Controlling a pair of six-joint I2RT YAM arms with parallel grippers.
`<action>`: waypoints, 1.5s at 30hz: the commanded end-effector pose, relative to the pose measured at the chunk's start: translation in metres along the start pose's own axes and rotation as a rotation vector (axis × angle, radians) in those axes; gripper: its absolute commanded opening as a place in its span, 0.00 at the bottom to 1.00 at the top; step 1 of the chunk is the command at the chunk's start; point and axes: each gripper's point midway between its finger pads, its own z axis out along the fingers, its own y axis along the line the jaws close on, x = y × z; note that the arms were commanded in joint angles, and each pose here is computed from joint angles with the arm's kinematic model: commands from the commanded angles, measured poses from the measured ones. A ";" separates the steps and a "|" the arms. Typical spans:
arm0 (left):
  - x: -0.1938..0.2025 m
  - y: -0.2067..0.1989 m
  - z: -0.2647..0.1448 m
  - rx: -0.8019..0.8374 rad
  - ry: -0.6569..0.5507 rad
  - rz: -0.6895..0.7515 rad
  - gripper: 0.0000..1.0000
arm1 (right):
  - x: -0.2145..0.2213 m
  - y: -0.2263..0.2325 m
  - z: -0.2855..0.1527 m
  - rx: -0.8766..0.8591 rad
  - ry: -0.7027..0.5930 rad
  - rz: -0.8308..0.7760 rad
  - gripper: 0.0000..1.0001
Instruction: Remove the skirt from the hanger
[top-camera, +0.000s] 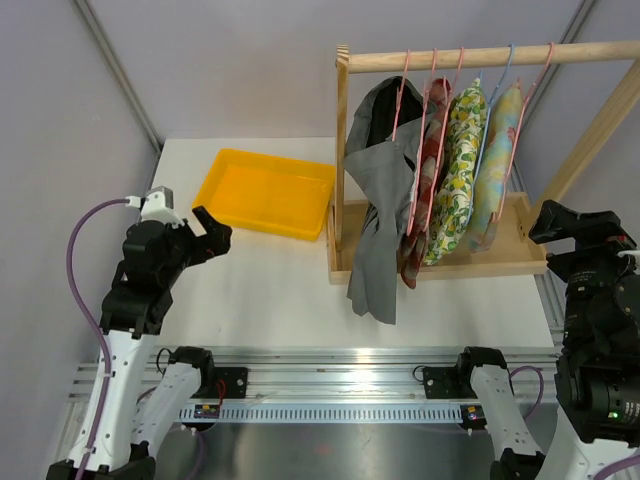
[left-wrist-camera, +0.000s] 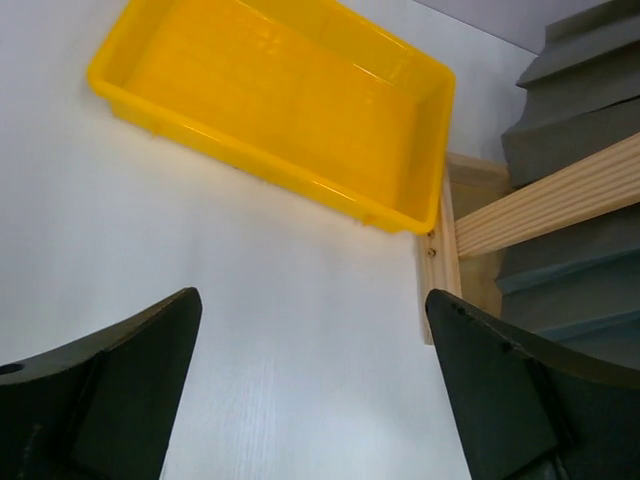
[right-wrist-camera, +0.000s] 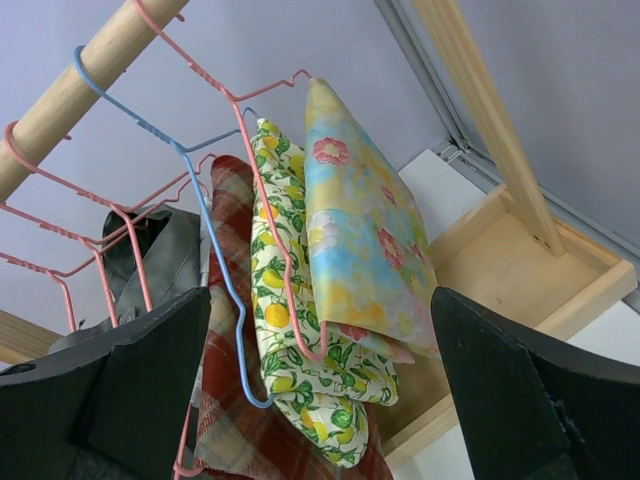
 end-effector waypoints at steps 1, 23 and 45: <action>-0.007 0.020 -0.024 -0.119 -0.051 0.080 0.99 | -0.010 0.025 0.009 -0.097 -0.006 -0.067 0.99; 0.018 0.034 -0.021 -0.112 -0.063 0.136 0.99 | 0.008 0.077 0.191 -0.068 0.094 -0.181 0.78; 0.018 0.034 -0.022 -0.109 -0.066 0.138 0.99 | 0.058 0.066 0.211 -0.074 0.233 -0.185 0.00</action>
